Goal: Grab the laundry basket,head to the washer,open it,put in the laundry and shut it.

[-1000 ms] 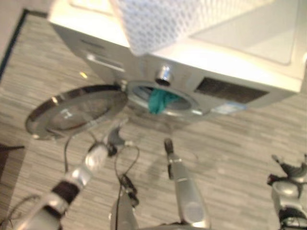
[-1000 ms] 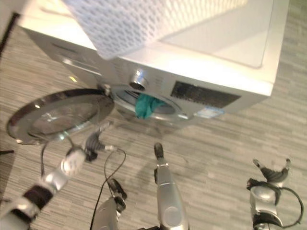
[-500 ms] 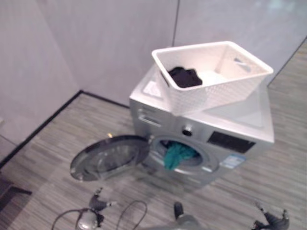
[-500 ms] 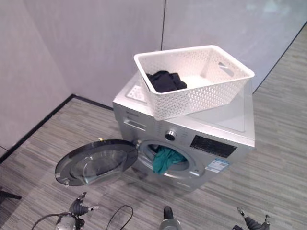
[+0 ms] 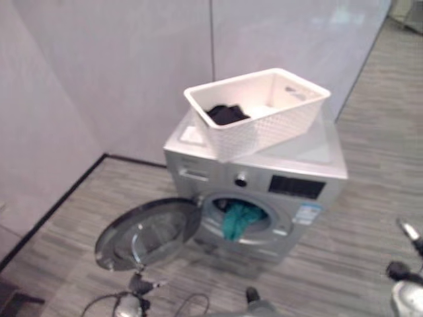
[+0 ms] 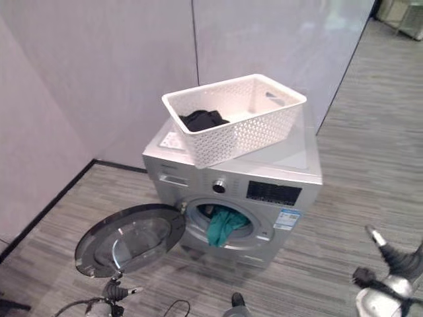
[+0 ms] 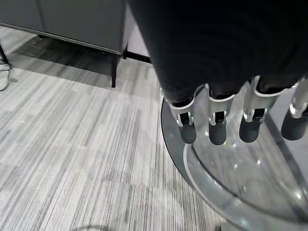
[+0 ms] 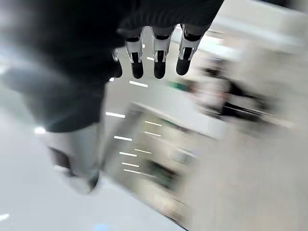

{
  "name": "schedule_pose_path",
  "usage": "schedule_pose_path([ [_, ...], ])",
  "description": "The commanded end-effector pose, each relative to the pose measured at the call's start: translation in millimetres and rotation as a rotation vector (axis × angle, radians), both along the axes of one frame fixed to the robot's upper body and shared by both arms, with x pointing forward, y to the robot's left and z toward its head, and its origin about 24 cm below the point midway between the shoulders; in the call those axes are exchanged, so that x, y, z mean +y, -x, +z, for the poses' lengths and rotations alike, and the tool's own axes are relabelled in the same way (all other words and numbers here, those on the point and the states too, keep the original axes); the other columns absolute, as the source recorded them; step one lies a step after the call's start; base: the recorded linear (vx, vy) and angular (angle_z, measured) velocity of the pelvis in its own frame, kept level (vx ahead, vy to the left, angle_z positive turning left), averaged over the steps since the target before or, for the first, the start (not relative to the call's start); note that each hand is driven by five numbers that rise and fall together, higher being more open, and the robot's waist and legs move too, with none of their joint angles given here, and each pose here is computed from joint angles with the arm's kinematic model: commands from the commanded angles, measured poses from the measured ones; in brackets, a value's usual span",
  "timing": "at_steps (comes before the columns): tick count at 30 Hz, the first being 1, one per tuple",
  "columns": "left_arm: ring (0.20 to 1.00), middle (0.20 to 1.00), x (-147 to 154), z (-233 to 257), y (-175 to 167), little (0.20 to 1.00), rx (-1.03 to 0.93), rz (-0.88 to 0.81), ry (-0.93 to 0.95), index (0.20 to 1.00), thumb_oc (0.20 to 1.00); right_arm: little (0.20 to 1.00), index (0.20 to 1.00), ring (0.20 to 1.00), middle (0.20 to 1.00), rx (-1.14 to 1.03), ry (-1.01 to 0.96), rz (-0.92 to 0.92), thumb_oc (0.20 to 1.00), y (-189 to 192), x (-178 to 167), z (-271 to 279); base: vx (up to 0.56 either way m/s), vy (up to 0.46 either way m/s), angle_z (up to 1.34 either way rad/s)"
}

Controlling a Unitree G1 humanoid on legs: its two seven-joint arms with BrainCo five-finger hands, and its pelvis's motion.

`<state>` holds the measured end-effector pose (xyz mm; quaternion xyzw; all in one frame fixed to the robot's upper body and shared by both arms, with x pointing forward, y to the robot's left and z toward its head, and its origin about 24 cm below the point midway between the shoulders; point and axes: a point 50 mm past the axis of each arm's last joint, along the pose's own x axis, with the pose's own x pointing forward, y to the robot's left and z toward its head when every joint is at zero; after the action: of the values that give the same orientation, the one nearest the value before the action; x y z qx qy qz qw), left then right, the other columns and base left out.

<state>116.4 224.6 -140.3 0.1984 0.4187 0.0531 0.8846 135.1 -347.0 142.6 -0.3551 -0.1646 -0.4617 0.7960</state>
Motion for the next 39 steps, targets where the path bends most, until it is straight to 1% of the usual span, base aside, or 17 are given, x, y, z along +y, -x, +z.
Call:
schedule_pose_path([
  [1, 1.000, 1.000, 23.8, 12.3, -23.4, 1.000, -0.046, -0.056, -0.093, 1.000, 1.000, 1.000, 1.000, 1.000, 1.000, -0.151, 0.478, -0.039, 1.000, -9.2, 9.5, 86.5, 0.03, -0.004, 0.05],
  [3, 1.000, 1.000, 23.0, 12.5, -24.1, 1.000, -0.047, -0.064, -0.093, 1.000, 1.000, 1.000, 1.000, 1.000, 1.000, -0.170, 0.521, -0.048, 1.000, -8.9, 10.8, 96.7, 0.00, -0.022, 0.08],
  [4, 1.000, 1.000, 23.6, 12.7, -23.9, 1.000, -0.041, -0.088, -0.100, 1.000, 1.000, 1.000, 1.000, 1.000, 1.000, -0.207, 0.587, -0.023, 1.000, -12.9, 14.1, 118.3, 0.00, -0.023, 0.13],
  [7, 1.000, 1.000, 23.7, 13.0, -25.1, 1.000, -0.032, -0.112, -0.097, 1.000, 1.000, 1.000, 1.000, 1.000, 1.000, -0.179, 0.635, 0.012, 1.000, -23.1, 13.2, 135.9, 0.00, -0.024, 0.16],
  [9, 1.000, 1.000, 26.9, 13.5, -25.1, 1.000, -0.017, -0.131, -0.098, 1.000, 1.000, 1.000, 1.000, 1.000, 1.000, -0.065, 0.667, 0.070, 1.000, -39.3, 10.2, 148.8, -0.01, -0.013, 0.05],
  [10, 1.000, 1.000, 26.0, 13.1, -24.9, 1.000, -0.017, -0.128, -0.093, 1.000, 1.000, 1.000, 1.000, 1.000, 1.000, -0.064, 0.668, 0.075, 1.000, -41.3, 9.7, 150.4, -0.01, -0.015, 0.05],
  [11, 1.000, 1.000, 27.8, 12.4, -24.6, 1.000, 0.002, -0.130, -0.086, 1.000, 1.000, 1.000, 1.000, 1.000, 1.000, 0.038, 0.670, 0.162, 1.000, -54.7, 12.1, 157.3, -0.01, -0.009, 0.21],
  [13, 1.000, 1.000, 26.3, 11.1, -24.1, 1.000, 0.015, -0.134, -0.059, 1.000, 1.000, 1.000, 1.000, 1.000, 1.000, 0.153, 0.601, 0.297, 1.000, -71.1, 9.8, 164.6, -0.02, -0.016, 0.24],
  [16, 1.000, 1.000, 24.3, 9.1, -19.8, 1.000, 0.040, -0.168, -0.021, 1.000, 1.000, 1.000, 1.000, 1.000, 1.000, 0.309, 0.557, 0.386, 1.000, -83.2, 1.1, 187.7, 0.00, -0.007, 0.05],
  [17, 1.000, 1.000, 24.2, 9.1, -19.8, 1.000, 0.040, -0.165, -0.019, 1.000, 1.000, 1.000, 1.000, 1.000, 1.000, 0.308, 0.558, 0.389, 1.000, -84.4, 1.4, 188.5, -0.01, -0.006, 0.08],
  [19, 1.000, 1.000, 26.4, 8.8, -18.2, 1.000, 0.067, -0.198, 0.001, 1.000, 1.000, 1.000, 1.000, 1.000, 1.000, 0.466, 0.524, 0.375, 1.000, -96.6, -12.0, 220.2, -0.01, 0.002, 0.12],
  [22, 1.000, 1.000, 32.4, 8.6, -16.7, 1.000, 0.087, -0.189, -0.006, 1.000, 1.000, 1.000, 1.000, 1.000, 1.000, 0.500, 0.508, 0.383, 1.000, -110.0, -11.8, 229.4, 0.00, 0.003, 0.03],
  [26, 1.000, 1.000, 42.7, 8.7, -12.7, 1.000, 0.101, -0.120, -0.002, 1.000, 1.000, 1.000, 1.000, 1.000, 1.000, 0.547, 0.501, 0.439, 1.000, -138.2, 2.5, 238.1, 0.00, -0.009, -0.06],
  [28, 1.000, 1.000, 40.3, 6.7, -10.3, 1.000, 0.106, -0.111, 0.009, 1.000, 1.000, 1.000, 1.000, 1.000, 1.000, 0.556, 0.520, 0.453, 1.000, -148.6, 11.8, 244.8, -0.01, -0.016, 0.00],
  [30, 1.000, 1.000, 35.3, 3.0, -6.2, 1.000, 0.126, -0.117, 0.017, 1.000, 1.000, 1.000, 1.000, 1.000, 1.000, 0.573, 0.539, 0.469, 1.000, -169.0, 27.4, 252.4, -0.01, -0.025, 0.07],
  [36, 1.000, 1.000, 34.6, 2.6, -8.9, 1.000, 0.124, -0.096, 0.019, 1.000, 1.000, 1.000, 1.000, 1.000, 1.000, 0.580, 0.541, 0.517, 1.000, -195.4, 51.0, 246.5, -0.01, -0.010, 0.03],
  [39, 1.000, 1.000, 33.2, 1.8, -9.1, 1.000, 0.128, -0.095, 0.020, 1.000, 1.000, 1.000, 1.000, 1.000, 1.000, 0.592, 0.563, 0.547, 1.000, -200.0, 61.2, 240.8, -0.02, -0.006, 0.09],
])
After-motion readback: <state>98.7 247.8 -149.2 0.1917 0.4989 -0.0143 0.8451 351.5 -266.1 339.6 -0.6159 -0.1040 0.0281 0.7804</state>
